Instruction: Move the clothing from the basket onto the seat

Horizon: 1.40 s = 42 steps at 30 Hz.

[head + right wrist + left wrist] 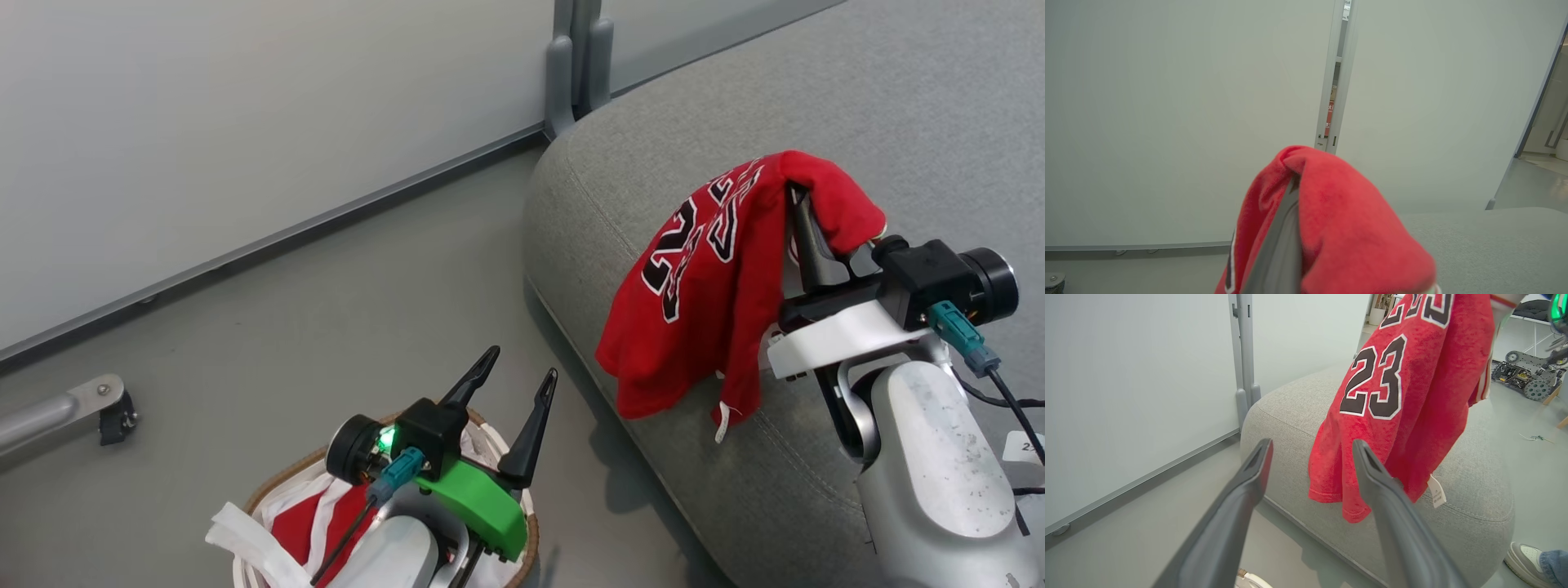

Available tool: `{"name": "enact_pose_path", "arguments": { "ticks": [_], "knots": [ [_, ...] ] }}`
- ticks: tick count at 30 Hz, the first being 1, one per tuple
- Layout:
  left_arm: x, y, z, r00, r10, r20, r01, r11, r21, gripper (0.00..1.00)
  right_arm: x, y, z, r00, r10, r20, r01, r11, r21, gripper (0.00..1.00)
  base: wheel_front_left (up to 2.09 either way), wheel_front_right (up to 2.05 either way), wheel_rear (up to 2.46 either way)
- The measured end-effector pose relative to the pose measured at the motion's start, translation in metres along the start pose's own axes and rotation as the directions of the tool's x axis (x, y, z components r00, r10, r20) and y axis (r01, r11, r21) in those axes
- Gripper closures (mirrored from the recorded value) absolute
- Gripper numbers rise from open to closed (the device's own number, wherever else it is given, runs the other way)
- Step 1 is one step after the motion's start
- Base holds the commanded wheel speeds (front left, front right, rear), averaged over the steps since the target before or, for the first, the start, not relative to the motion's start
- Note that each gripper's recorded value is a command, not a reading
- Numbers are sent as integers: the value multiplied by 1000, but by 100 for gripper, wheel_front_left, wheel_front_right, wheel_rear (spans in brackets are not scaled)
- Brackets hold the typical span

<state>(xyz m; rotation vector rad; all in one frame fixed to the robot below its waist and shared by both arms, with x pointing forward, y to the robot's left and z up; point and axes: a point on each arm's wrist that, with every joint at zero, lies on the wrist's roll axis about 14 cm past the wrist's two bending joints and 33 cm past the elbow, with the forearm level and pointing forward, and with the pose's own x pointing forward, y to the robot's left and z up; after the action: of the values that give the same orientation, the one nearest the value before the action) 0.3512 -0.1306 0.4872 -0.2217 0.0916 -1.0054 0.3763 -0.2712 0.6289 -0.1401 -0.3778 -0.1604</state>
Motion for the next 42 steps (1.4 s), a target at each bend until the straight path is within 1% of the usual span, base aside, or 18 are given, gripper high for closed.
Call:
{"name": "enact_pose_path", "arguments": {
  "ticks": [4,8,12,16,20,22,24,27,31,35,38,40,41,42],
  "knots": [
    [8,-6,-9,999,-36,-17,36,999,-16,0,2,-13,-7,999,-25,-22,24,999,-27,100,0,0,0],
    [12,-4,-18,998,-51,-32,50,998,-26,0,20,-32,-2,999,-48,-5,48,995,-82,100,0,0,0],
    [16,7,-23,998,-42,-35,41,999,-28,0,51,-53,10,998,-51,31,56,984,-172,100,0,0,0],
    [21,20,-27,999,-32,-33,31,999,-27,0,90,-85,42,991,-73,115,102,957,-271,100,0,0,0],
    [27,33,-29,999,-23,-22,23,1000,-21,0,123,-108,64,979,-104,178,157,934,-320,100,0,0,0],
    [31,44,-30,1000,-17,-14,17,1000,-17,0,142,-112,64,977,-104,186,163,928,-336,100,0,0,0],
    [32,53,-33,1000,-11,-14,11,1000,-16,0,155,-117,59,976,-123,180,177,928,-327,100,0,0,0],
    [33,71,-44,1000,9,-23,-10,1000,-22,0,171,-128,31,978,-164,131,199,925,-323,100,0,0,0],
    [34,95,-56,999,45,-26,-46,999,-30,0,178,-129,-35,980,-200,-3,188,926,-327,100,0,0,0],
    [30,117,-76,995,83,-53,-85,995,-43,0,174,-123,-101,966,-222,-133,169,930,-326,100,0,0,0],
    [25,129,-92,991,106,-78,-111,992,-59,0,152,-111,-163,937,-226,-268,136,939,-315,100,0,0,0],
    [21,136,-103,988,121,-97,-128,989,-69,0,133,-103,-202,907,-226,-355,116,946,-303,100,0,0,0],
    [18,142,-111,985,134,-110,-143,987,-77,0,118,-97,-228,881,-225,-415,103,949,-297,100,0,0,0],
    [17,145,-115,983,140,-116,-150,985,-80,0,111,-94,-239,869,-222,-442,94,951,-294,100,0,0,0]
  ]
}}
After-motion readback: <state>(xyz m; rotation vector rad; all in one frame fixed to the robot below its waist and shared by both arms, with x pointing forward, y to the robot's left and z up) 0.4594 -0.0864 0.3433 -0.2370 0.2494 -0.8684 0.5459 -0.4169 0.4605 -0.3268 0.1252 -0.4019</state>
